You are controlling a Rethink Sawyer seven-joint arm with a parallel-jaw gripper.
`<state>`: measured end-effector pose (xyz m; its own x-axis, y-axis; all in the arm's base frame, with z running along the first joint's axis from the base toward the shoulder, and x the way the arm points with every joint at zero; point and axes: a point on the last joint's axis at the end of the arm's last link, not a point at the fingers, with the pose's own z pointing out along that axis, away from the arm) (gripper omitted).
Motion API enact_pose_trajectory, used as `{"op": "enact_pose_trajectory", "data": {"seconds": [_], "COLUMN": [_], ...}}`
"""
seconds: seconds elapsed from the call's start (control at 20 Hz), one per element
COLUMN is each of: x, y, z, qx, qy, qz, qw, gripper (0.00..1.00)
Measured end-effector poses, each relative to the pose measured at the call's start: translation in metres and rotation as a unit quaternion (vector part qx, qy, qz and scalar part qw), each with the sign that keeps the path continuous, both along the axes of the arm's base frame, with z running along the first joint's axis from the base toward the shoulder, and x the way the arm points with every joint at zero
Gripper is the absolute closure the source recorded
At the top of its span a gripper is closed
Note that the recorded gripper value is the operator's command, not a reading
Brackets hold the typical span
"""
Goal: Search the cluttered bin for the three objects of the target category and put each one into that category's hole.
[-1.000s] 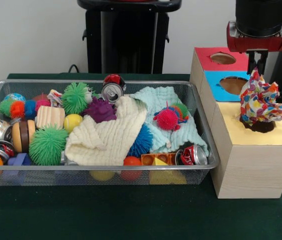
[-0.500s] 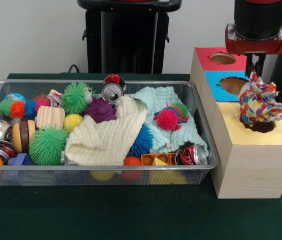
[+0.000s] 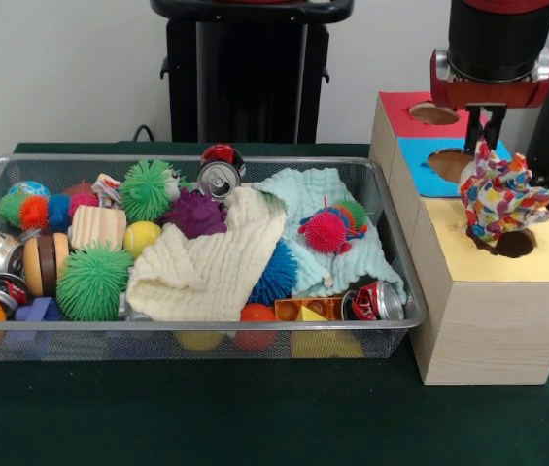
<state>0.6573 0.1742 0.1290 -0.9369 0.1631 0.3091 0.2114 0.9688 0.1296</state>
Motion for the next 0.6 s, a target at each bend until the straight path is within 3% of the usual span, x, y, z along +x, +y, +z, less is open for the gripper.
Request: {"op": "enact_pose_trajectory", "data": {"seconds": [0.6], "x": [-0.0029], "y": [0.0031], "z": [0.0093], "qx": [0.003], "qy": [0.021], "qz": [0.01], "qw": [0.9997], "gripper": [1.0]}}
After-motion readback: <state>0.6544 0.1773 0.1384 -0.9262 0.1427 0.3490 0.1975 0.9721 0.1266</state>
